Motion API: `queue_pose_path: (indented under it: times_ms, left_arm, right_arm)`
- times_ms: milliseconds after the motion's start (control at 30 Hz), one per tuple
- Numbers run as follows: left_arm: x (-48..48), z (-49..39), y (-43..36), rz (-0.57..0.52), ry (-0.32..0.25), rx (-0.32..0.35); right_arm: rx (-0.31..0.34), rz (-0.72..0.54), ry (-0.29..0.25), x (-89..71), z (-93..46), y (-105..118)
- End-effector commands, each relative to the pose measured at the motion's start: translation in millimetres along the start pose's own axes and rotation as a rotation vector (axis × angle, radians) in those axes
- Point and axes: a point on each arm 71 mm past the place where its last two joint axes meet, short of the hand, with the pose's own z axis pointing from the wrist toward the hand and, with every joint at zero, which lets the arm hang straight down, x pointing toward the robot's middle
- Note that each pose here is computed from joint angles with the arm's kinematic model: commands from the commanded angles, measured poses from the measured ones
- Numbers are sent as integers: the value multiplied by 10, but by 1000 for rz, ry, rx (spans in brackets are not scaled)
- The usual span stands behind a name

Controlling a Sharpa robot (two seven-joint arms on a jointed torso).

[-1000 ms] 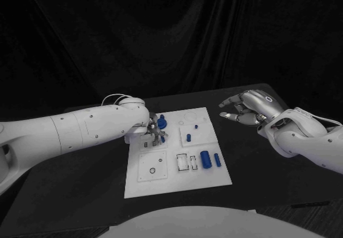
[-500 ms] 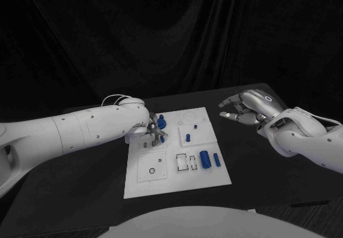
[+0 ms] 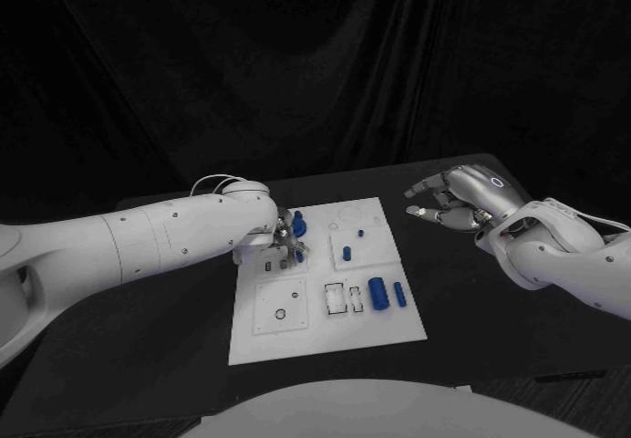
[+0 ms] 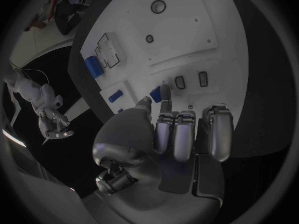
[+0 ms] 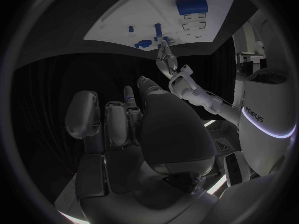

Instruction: Assemble the parts on the task board

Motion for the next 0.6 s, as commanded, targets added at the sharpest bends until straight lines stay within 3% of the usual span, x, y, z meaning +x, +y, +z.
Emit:
queue_pose_path:
  times_ms: [33, 600]
  left_arm:
    - [8, 6, -24, -2, 0, 22]
    - [15, 7, -29, -12, -9, 47]
  right_arm:
    - [6, -1, -18, -7, -8, -5]
    - [9, -1, -15, -3, -6, -7]
